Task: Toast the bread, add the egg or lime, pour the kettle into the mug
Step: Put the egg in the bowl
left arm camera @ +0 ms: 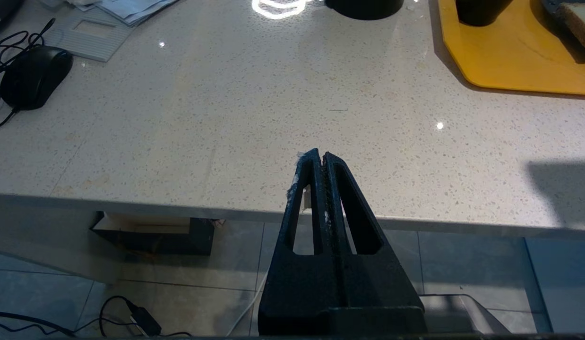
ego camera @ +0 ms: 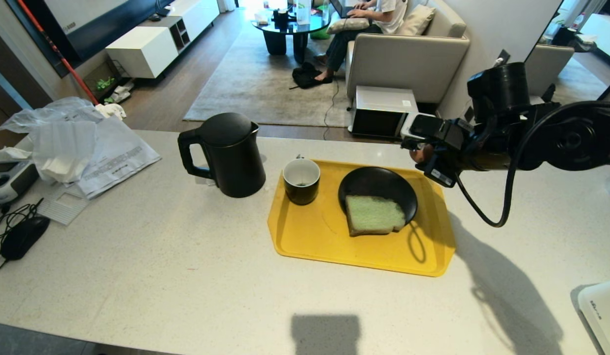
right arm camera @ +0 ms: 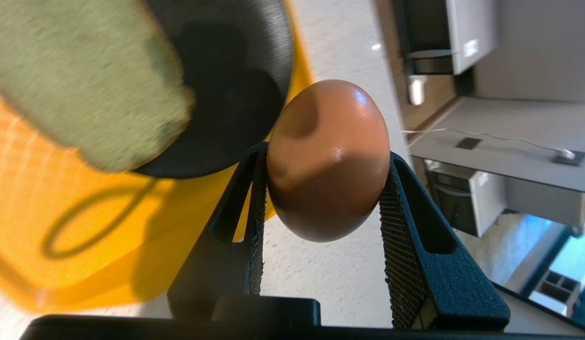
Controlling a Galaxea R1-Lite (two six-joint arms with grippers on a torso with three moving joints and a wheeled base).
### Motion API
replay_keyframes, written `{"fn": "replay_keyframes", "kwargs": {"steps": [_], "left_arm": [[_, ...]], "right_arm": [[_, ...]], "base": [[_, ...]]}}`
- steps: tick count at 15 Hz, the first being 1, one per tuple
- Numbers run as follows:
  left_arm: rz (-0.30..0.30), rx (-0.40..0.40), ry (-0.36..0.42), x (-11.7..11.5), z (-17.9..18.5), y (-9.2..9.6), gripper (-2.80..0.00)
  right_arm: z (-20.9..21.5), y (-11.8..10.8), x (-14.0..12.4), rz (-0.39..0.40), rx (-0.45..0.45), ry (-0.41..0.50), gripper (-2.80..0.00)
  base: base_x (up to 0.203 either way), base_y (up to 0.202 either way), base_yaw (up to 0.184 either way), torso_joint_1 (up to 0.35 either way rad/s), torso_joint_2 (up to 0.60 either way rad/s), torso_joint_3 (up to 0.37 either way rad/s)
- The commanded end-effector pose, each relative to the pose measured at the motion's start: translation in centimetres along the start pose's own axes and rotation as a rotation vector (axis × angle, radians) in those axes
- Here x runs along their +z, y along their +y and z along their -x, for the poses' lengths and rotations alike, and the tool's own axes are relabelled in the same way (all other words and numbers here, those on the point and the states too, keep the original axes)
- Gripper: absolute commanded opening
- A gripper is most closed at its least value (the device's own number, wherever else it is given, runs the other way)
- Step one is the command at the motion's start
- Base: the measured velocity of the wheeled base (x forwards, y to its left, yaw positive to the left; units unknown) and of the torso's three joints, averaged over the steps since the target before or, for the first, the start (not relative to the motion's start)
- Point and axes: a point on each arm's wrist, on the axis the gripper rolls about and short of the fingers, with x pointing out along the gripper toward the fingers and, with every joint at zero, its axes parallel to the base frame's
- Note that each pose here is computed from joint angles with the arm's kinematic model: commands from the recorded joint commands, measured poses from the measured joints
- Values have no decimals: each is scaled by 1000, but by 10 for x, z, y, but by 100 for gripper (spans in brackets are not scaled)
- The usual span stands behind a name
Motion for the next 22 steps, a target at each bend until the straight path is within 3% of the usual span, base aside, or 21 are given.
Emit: {"fn": "replay_keyframes", "kwargs": {"steps": [1, 5, 10, 22], "left_arm": [[0, 1, 0, 0, 0, 0, -280], [0, 1, 1, 0, 0, 0, -280], [0, 1, 1, 0, 0, 0, -280], [0, 1, 1, 0, 0, 0, -280]], "right_arm": [[-9, 11, 4, 51, 140, 81, -280], [-29, 35, 10, 100, 255, 126, -280], [-62, 53, 22, 119, 272, 128, -280], [-120, 58, 32, 87, 113, 81, -280]], "base": [[0, 0, 0, 0, 0, 0], [0, 0, 0, 0, 0, 0], [0, 0, 0, 0, 0, 0], [0, 0, 0, 0, 0, 0]]}}
